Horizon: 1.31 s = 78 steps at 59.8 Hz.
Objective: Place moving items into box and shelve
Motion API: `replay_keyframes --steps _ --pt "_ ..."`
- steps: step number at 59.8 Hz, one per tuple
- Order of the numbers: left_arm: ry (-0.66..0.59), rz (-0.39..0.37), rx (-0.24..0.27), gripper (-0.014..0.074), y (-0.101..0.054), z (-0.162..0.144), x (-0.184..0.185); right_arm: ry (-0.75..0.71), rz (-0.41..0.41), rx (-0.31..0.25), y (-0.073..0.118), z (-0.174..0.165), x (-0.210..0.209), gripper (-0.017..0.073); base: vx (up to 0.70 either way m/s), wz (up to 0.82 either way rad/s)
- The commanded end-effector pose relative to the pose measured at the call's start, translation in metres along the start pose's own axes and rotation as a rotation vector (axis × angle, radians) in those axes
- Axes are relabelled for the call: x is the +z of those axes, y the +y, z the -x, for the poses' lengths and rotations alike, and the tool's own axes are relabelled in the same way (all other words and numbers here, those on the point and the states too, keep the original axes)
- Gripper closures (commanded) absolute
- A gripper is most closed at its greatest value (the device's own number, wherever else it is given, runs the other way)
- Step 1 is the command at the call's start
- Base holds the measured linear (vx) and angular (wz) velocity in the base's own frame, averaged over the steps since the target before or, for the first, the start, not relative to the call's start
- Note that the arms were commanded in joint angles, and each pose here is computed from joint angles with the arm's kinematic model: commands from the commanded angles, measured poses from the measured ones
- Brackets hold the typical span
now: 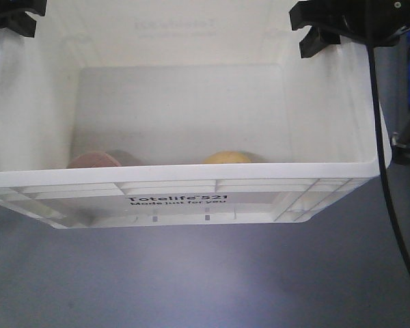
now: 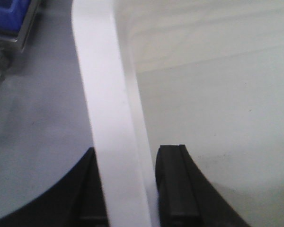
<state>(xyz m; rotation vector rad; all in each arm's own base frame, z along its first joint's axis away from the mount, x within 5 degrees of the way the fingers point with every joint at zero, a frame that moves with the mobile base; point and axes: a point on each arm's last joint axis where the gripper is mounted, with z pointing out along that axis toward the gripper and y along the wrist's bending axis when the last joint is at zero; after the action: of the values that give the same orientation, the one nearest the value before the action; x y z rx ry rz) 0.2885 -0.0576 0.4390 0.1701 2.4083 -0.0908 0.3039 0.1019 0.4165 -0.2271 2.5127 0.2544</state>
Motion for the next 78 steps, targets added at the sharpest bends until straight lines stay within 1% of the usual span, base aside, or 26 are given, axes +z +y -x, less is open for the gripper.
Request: replay_keyframes --steps 1,19,33,53,78 --pt "-0.193 -0.007 0.013 0.0601 -0.0002 0.0125 -0.0351 -0.18 -0.025 -0.001 -0.0031 0.0112 -0.0317 0.0564 0.49 -0.81" --pt "-0.193 -0.007 0.013 0.0601 -0.0002 0.0125 -0.0351 -0.182 -0.025 -0.001 -0.0031 0.0112 -0.0322 0.0564 0.5 -0.74" --pt "-0.193 -0.008 0.012 0.0601 -0.0003 0.0125 -0.0351 -0.182 -0.025 -0.001 -0.0031 0.0112 -0.0322 0.0564 0.54 -0.48" --pt "-0.193 -0.008 0.012 0.0601 -0.0003 0.0125 -0.0351 -0.18 -0.027 -0.001 -0.0032 0.0112 -0.0317 0.0564 0.61 -0.19" --pt "-0.193 -0.008 0.012 0.0601 -0.0003 0.0125 -0.0351 -0.18 -0.028 -0.002 -0.0034 0.0113 -0.0318 0.0564 0.64 -0.05"
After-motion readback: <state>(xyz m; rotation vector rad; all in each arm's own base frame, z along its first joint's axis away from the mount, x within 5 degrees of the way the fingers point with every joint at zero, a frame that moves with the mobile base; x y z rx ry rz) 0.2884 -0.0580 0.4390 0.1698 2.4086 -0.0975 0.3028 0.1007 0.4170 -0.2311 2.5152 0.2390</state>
